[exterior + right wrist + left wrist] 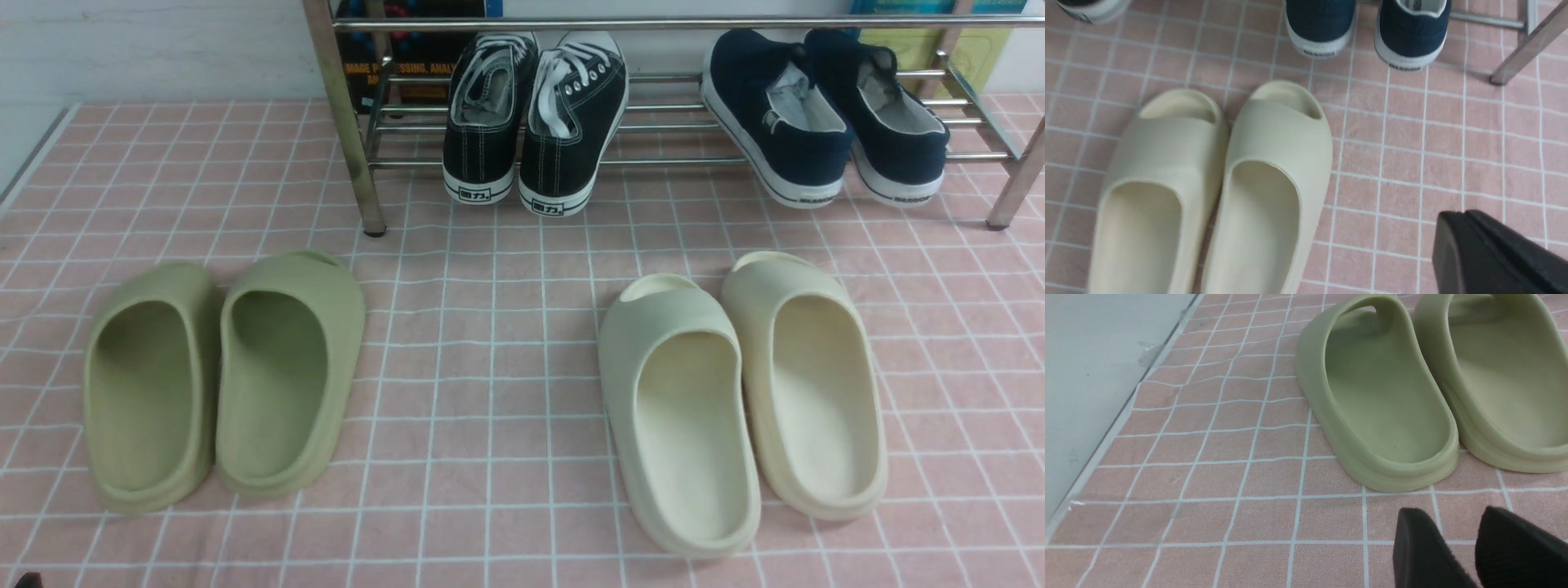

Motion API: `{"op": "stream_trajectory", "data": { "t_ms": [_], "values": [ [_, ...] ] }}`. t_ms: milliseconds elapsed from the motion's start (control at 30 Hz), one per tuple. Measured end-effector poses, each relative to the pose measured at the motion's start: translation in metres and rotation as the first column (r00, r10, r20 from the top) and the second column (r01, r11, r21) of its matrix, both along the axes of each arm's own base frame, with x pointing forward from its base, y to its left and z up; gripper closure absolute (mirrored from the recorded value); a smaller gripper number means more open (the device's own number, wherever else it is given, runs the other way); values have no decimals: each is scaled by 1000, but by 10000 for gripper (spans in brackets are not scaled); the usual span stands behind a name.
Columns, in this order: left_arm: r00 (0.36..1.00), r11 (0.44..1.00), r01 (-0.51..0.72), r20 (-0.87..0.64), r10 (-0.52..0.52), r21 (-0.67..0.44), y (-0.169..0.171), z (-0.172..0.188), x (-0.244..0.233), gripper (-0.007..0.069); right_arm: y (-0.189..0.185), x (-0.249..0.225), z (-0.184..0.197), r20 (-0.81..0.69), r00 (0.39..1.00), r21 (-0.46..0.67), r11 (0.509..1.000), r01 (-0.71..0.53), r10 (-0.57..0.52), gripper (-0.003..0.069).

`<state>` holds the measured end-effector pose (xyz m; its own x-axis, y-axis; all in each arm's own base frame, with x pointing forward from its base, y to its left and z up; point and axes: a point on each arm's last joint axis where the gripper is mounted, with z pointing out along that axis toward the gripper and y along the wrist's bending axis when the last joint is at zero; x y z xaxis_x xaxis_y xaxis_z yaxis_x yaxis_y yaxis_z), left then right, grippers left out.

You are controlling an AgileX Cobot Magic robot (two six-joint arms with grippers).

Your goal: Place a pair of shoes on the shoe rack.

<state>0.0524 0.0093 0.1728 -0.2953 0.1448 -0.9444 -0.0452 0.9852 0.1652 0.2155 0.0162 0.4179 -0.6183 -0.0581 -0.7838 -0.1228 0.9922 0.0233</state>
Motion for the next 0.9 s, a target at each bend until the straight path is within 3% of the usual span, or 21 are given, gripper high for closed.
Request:
{"op": "stream_trajectory", "data": {
  "t_ms": [100, 267, 700, 900],
  "values": [
    [1000, 1000, 0, 0, 0, 0, 0, 0, 0, 386, 0, -37, -1, 135, 991, 41, 999, 1, -6, 678],
    [1000, 1000, 0, 0, 0, 0, 0, 0, 0, 386, -3, -112, -2, 390, 920, 81, 997, -5, -27, 677],
    [1000, 1000, 0, 0, 0, 0, 0, 0, 0, 386, -4, -185, -13, 464, 886, 89, 995, -39, -7, 671],
    [1000, 1000, 0, 0, 0, 0, 0, 0, 0, 386, -6, -187, -15, 469, 883, 66, 998, -24, -10, 671]
  ]
}}
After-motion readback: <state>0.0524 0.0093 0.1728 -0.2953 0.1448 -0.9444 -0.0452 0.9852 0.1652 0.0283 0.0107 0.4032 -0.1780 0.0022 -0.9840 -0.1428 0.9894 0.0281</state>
